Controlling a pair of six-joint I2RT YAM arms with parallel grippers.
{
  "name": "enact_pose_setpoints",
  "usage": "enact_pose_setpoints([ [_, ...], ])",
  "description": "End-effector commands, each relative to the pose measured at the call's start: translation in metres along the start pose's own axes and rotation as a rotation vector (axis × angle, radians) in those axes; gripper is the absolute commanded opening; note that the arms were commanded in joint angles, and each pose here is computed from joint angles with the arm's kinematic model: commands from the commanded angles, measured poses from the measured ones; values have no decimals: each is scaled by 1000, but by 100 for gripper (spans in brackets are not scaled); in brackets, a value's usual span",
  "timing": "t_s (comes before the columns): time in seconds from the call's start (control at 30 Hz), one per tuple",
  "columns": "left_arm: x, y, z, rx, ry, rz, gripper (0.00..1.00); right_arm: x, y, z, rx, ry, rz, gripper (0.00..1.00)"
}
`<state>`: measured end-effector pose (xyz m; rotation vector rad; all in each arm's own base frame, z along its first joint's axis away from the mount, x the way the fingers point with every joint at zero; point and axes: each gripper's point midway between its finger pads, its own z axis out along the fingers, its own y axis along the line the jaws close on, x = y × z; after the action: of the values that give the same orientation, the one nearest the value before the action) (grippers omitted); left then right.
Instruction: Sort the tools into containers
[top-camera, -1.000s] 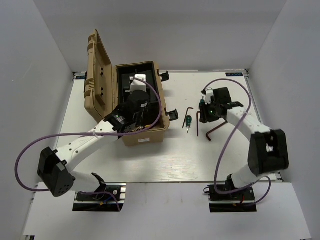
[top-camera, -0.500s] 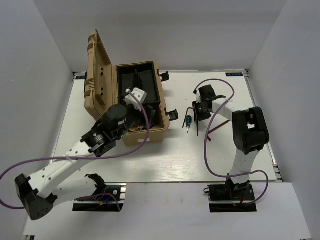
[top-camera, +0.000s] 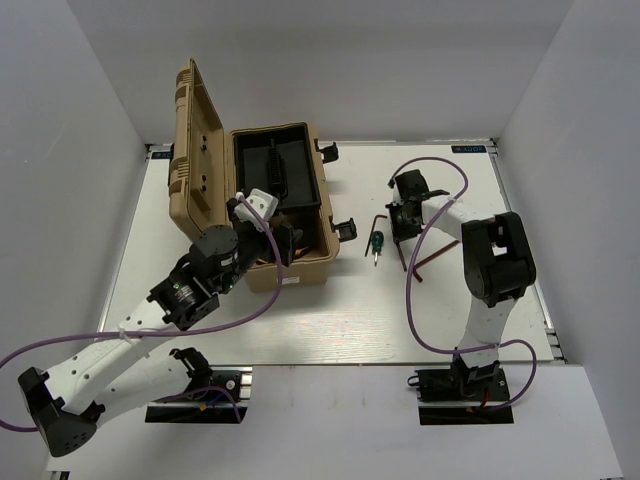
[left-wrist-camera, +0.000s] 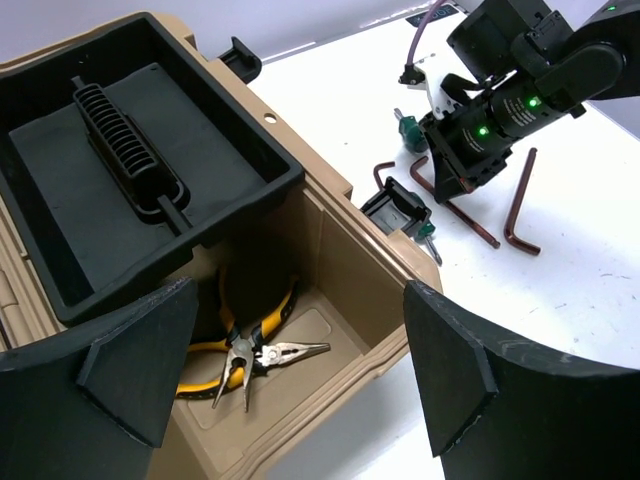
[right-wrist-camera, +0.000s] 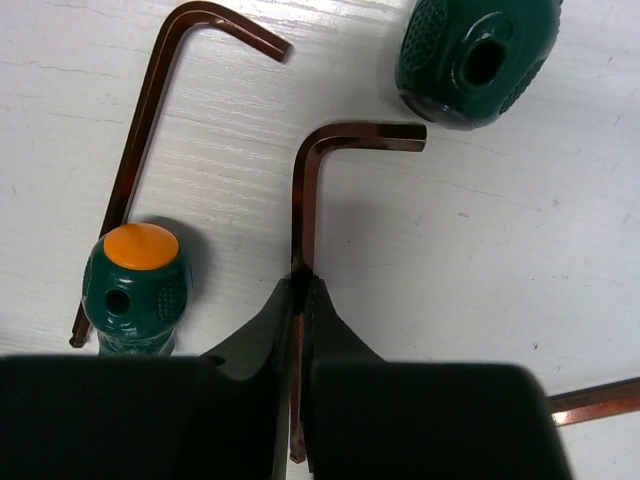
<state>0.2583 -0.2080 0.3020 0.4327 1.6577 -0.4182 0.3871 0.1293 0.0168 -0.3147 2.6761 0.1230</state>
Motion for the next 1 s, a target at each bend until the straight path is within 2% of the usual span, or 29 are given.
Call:
enact_pose_setpoints([
  [0.0, -3, -4, -5, 24, -9, -17, 94, 13, -8, -9, 24, 56, 12, 0],
  [0.13, -8, -3, -8, 25, -19, -20, 94, -15, -1, -47, -40, -11, -17, 0],
  [0.27, -13, -5, -9, 35, -27, -22, 94, -64, 16, -113, -130, -156, -53, 0],
  [0.33, -13, -7, -9, 45, -27, -31, 94, -65, 28, -130, -189, -140, -53, 0],
  [0.47, -18, -12, -9, 69, -47, -56, 94, -116, 66, -180, -361, -288, -102, 0],
  [0.53, -16, -13, -8, 69, -47, -56, 94, -127, 91, -190, -495, -304, -145, 0],
  [0.57, -19, -13, -7, 70, -57, -59, 94, -155, 103, -211, -542, -377, -173, 0],
  [0.6, -18, -14, -8, 79, -56, -59, 94, -162, 110, -205, -568, -373, -172, 0],
  [0.63, -21, -15, -7, 80, -67, -61, 94, -178, 126, -228, -660, -426, -190, 0],
  [0.7, -27, -14, -9, 82, -87, -66, 94, -207, 143, -232, -725, -492, -189, 0],
  [0.73, -27, -13, -9, 73, -88, -67, 94, -209, 156, -237, -794, -495, -202, 0],
  [0.77, -30, -13, -9, 74, -101, -70, 94, -230, 167, -239, -837, -574, -203, 0],
  [0.93, -40, -11, -8, 57, -138, -91, 94, -261, 212, -221, -1024, -612, -141, 0],
  [0.97, -43, -11, -8, 58, -150, -95, 94, -269, 217, -228, -1048, -636, -128, 0],
])
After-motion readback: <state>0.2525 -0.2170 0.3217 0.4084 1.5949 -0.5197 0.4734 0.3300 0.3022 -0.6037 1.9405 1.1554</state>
